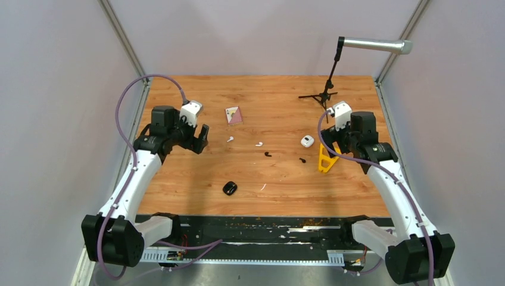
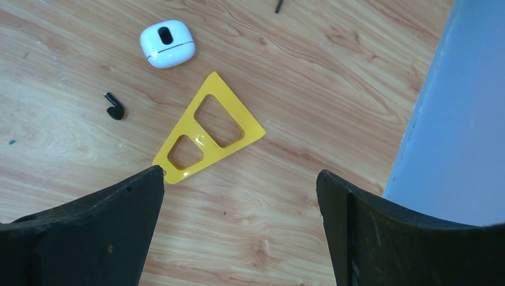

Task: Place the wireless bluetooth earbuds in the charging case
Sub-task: Pick up the charging case at the center of the board.

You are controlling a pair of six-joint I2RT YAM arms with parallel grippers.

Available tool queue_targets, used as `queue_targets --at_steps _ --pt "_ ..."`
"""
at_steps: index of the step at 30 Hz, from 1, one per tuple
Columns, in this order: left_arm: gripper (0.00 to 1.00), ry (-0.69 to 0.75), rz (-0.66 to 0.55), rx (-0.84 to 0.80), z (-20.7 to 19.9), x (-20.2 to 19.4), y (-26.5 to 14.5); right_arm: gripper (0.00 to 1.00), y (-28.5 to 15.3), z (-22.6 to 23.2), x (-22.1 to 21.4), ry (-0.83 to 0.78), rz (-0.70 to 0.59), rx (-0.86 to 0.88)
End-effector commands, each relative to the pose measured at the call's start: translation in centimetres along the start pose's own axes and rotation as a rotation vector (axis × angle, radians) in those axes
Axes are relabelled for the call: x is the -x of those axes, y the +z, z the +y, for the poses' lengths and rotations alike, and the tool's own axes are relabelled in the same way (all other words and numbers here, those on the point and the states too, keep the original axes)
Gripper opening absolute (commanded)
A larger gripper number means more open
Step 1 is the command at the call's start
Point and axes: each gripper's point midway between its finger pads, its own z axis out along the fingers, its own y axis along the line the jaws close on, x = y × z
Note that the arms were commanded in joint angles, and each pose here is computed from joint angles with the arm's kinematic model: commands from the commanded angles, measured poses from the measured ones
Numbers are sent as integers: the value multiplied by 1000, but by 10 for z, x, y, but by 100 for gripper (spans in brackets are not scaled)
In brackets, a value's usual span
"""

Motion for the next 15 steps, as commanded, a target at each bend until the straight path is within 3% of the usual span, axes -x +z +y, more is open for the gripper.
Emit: queue_targets --at_steps 1,5,10,15 --pt "100 95 -20 -81 -11 10 -5 99 -6 13 43 -63 -140 128" --pt "100 106 53 -115 -17 -7 -7 98 -6 38 63 -71 -214 279" --pt "100 106 54 -124 -20 -12 -8 91 2 71 84 -63 -267 413" --pt "100 56 14 -122 -24 -7 -9 73 9 92 107 -87 -279 527"
